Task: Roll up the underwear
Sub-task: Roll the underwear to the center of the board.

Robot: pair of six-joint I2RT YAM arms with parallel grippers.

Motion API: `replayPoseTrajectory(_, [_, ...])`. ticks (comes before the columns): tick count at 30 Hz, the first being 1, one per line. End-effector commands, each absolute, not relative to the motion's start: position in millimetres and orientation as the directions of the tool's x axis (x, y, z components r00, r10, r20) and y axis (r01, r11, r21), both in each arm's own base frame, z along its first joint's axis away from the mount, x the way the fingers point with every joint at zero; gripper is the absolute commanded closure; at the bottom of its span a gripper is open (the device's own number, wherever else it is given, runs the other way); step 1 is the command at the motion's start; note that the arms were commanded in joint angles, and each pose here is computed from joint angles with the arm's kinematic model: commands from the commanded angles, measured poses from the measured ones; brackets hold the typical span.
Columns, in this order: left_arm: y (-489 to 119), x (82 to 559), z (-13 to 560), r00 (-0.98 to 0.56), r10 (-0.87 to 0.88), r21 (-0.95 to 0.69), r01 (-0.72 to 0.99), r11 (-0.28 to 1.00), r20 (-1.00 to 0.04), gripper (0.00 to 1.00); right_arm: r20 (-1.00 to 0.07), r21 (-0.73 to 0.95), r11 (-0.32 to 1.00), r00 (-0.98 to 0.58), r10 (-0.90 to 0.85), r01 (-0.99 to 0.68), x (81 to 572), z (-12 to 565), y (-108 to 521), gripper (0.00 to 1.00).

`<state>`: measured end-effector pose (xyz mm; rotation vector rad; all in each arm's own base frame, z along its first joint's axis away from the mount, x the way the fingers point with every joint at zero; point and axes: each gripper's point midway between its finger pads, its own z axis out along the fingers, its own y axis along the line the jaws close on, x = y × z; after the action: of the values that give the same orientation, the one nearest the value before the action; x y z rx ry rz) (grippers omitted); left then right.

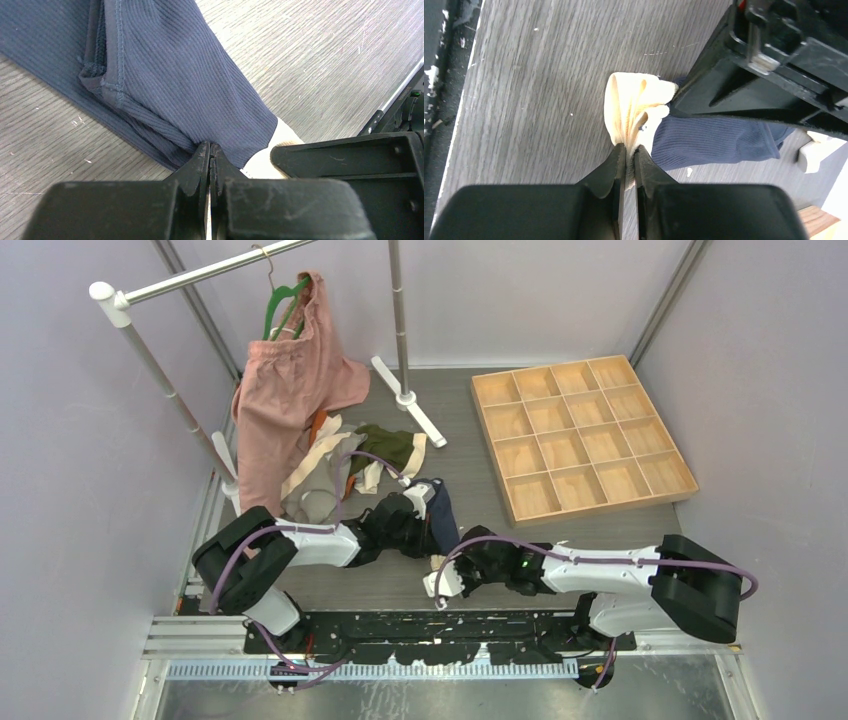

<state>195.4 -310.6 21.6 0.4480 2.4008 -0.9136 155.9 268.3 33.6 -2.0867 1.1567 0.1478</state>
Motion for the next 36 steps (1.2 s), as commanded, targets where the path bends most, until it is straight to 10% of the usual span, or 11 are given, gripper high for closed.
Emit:
replayPoseTrajectory(1, [-259.9, 165.4, -34.2, -0.873, 0.221, -0.386, 0.402, 0.831, -0.435, 0.99, -0.533, -0.445, -0.229, 0.461, -0.710, -0.866, 151.3, 50.4, 279.9, 0.99])
replayPoseTrajectory(13, [-256.6, 155.1, -27.8, -0.879, 0.211, -0.418, 0.400, 0.815, -0.428, 0.99, -0.741, -0.108, -0.083, 0.135, -0.658, -0.991, 133.9, 68.3, 295.7, 0.99])
replayPoseTrajectory(36, [-247.9, 149.1, -2.1, -0.864, 0.180, -0.436, 0.404, 0.804, -0.469, 0.99, -0.695, 0.370, 0.201, -0.414, -0.588, -0.907, 136.0, 73.5, 310.6, 0.99])
